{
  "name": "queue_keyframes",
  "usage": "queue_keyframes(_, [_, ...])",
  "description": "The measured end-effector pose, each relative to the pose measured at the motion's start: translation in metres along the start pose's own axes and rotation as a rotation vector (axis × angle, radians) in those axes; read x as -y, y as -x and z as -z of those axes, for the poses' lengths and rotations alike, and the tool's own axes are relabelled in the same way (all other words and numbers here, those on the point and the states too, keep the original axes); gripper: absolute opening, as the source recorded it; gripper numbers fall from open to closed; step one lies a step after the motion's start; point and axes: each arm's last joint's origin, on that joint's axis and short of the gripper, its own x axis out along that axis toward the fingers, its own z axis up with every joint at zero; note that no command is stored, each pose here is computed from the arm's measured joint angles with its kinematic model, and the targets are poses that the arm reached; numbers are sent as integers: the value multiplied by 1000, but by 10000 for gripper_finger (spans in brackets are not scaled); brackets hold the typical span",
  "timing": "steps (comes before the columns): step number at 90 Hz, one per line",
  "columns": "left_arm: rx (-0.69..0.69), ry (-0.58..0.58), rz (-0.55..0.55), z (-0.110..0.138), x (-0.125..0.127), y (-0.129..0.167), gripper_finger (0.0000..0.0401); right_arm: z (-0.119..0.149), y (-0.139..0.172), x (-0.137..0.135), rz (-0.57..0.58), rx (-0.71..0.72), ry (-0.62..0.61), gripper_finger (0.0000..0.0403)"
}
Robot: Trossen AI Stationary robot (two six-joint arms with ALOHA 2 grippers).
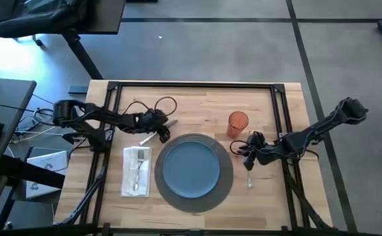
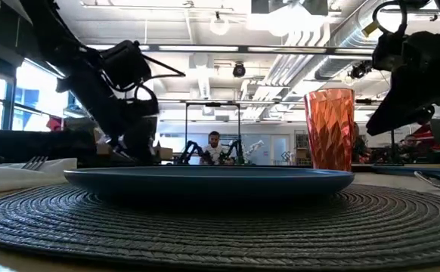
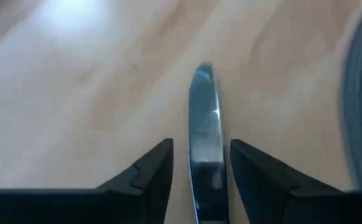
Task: Set table place
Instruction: Put the silver table knife to the right of the gray table mat
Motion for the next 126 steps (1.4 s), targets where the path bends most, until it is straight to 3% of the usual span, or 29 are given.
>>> queue_keyframes(75, [-87, 6, 12, 8, -8, -12, 142, 0, 0, 0, 10, 11, 0, 83])
queue_keyframes(86, [-99, 5, 21, 9, -8, -12, 114, 0, 0, 0, 10, 11, 1, 83])
queue_keyframes(109, [-132, -2, 49, 12, -7, -11, 12, 0, 0, 0, 11, 11, 9, 83])
queue_keyframes(126, [-134, -4, 48, 12, -7, -11, 0, 0, 0, 0, 11, 11, 9, 83])
